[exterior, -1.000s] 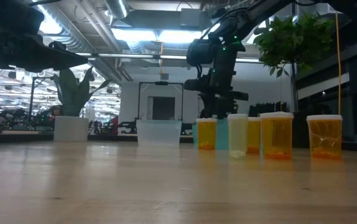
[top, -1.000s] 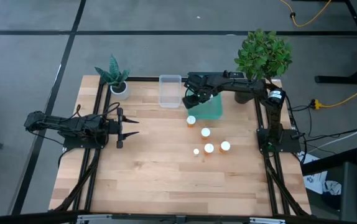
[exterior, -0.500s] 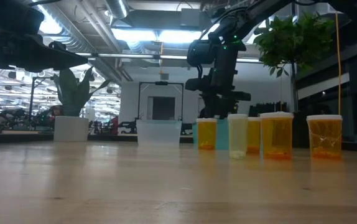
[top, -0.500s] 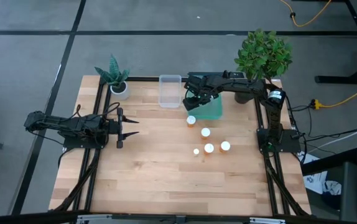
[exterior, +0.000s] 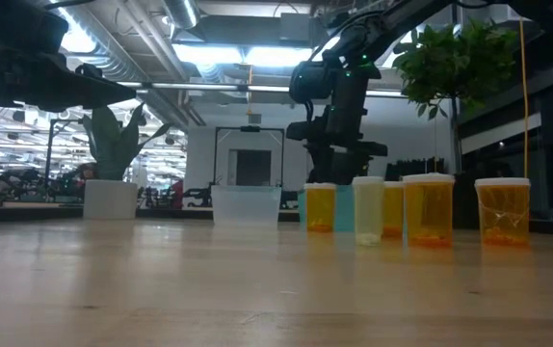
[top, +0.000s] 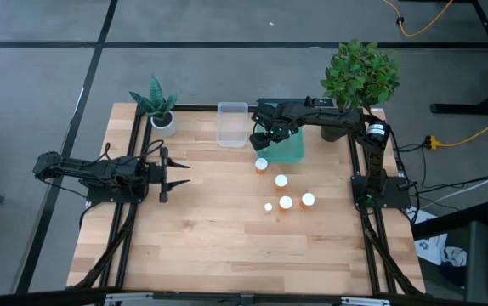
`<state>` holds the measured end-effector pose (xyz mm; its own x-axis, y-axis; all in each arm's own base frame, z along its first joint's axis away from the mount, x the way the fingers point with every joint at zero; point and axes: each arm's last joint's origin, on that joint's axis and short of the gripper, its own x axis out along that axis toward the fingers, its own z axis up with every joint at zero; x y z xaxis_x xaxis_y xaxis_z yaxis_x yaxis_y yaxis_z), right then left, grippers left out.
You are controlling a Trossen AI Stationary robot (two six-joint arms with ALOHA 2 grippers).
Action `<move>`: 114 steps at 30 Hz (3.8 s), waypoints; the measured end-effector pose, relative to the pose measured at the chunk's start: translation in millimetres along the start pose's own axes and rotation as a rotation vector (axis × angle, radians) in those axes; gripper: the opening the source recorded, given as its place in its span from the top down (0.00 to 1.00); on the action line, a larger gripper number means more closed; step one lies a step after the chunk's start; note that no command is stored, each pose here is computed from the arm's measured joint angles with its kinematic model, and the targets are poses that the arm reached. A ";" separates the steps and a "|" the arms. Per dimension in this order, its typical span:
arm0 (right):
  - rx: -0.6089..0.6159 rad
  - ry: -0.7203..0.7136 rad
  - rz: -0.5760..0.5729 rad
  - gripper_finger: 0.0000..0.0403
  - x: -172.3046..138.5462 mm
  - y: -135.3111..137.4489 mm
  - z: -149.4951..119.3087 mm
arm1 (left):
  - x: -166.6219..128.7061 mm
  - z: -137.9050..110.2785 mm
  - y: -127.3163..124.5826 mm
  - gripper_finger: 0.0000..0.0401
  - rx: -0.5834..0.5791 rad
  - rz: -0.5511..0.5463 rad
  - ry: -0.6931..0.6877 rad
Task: Pick and place medicine bottles into bin by pill shape (circle, oval)
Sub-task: Put the blue tablet bottle into the blue bin, then put the yellow tablet bottle into the blue bin
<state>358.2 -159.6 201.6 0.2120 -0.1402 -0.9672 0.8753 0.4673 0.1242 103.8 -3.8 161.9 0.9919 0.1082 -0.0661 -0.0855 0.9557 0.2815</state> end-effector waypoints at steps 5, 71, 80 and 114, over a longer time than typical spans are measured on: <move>0.001 -0.007 0.059 0.41 -9.8 6.0 6.3 | 0.0 0.0 0.0 0.51 0.000 0.000 0.000; -0.499 0.076 0.154 0.50 -118.7 163.0 -250.4 | 0.0 0.0 0.0 0.51 0.000 0.000 0.000; -0.409 0.001 0.072 0.50 -110.3 156.8 -235.2 | 0.0 0.0 0.0 0.51 0.000 0.000 0.000; -0.274 0.067 0.016 0.50 -18.4 125.4 -219.9 | 0.0 0.0 0.0 0.51 0.000 0.000 0.000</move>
<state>368.4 93.6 186.2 0.1873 -0.0770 -0.9793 0.7204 0.6885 0.0836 103.8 -3.8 161.9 0.9919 0.1086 -0.0663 -0.0858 0.9557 0.2816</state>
